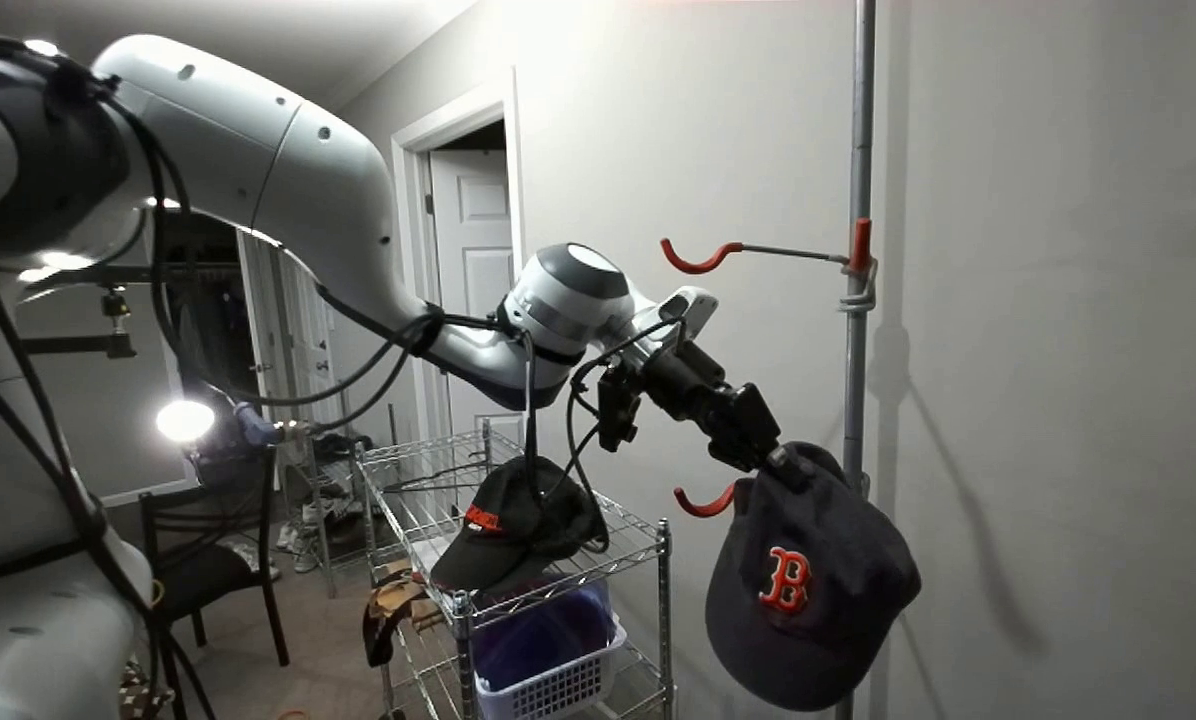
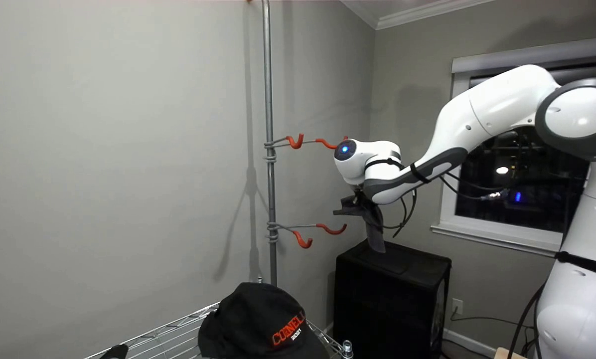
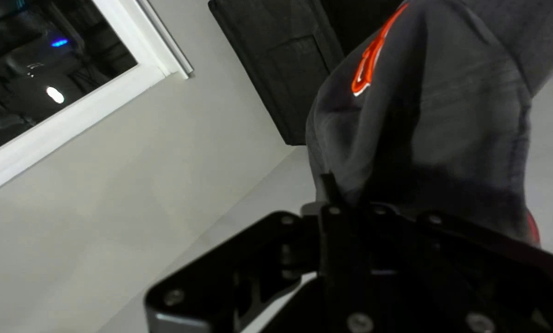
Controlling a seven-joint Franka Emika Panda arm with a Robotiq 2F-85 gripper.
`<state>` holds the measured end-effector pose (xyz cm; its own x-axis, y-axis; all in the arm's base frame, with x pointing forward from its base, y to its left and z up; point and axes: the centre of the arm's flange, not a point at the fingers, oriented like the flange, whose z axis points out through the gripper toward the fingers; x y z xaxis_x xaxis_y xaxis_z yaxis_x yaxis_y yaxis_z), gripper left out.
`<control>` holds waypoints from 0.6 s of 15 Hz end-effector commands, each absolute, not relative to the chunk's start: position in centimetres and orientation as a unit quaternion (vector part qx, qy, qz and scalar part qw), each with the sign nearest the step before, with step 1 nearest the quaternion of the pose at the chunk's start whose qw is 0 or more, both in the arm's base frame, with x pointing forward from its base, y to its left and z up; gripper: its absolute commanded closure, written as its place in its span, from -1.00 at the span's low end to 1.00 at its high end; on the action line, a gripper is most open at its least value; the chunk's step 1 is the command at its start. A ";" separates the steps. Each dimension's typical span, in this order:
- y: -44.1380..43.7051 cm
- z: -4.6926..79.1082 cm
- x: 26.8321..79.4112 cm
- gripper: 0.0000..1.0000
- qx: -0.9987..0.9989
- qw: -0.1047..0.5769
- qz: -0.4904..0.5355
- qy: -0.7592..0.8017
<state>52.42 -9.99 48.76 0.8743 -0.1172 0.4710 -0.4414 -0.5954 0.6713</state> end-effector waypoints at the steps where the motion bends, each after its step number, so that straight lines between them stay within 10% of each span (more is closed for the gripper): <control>1: -11.6 50.9 54.6 0.98 0.854 0.440 0.230 -0.157; 9: -12.9 51.3 57.5 0.98 0.848 0.454 0.233 -0.143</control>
<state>55.07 -12.73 52.62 0.8323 -0.0686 0.5500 -0.4911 -0.5514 0.6744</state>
